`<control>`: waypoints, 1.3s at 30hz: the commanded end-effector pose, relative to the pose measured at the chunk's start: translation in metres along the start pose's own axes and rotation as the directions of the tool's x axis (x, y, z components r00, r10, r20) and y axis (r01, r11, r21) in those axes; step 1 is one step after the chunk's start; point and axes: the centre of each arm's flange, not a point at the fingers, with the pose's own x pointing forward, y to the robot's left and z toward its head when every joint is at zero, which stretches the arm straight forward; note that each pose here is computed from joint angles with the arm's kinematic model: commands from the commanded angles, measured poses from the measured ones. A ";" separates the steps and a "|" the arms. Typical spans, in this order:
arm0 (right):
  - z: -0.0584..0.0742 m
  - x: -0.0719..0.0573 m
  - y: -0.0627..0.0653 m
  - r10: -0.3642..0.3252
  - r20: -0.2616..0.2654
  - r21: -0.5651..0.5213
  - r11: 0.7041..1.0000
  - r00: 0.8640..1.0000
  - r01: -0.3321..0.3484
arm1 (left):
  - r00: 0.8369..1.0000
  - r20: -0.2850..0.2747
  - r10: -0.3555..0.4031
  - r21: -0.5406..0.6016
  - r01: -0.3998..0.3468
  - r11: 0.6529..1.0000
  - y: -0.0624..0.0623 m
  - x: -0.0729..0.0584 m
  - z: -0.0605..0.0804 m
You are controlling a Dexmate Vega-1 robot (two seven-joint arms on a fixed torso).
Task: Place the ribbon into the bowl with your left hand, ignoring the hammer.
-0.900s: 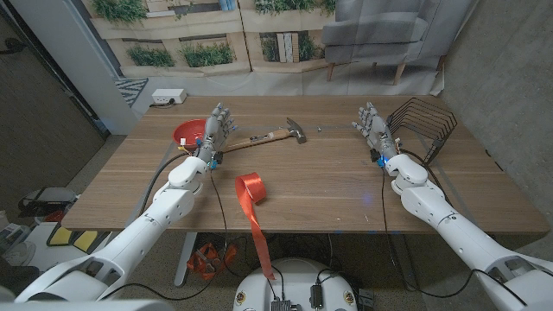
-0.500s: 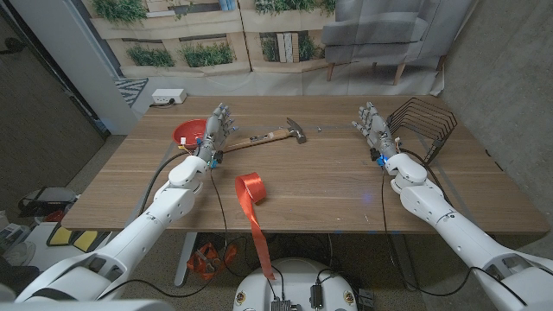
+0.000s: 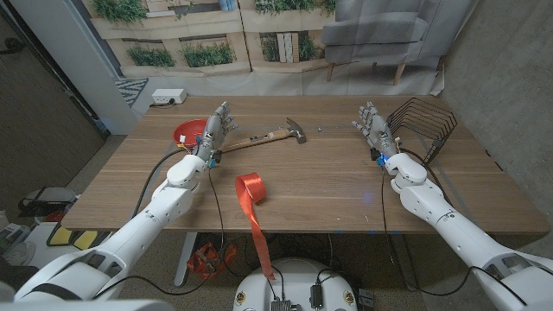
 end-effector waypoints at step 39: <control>0.003 -0.013 0.002 -0.010 0.016 -0.005 1.000 1.000 0.010 | 0.952 0.120 -0.282 0.411 0.211 0.887 0.003 -0.014 0.054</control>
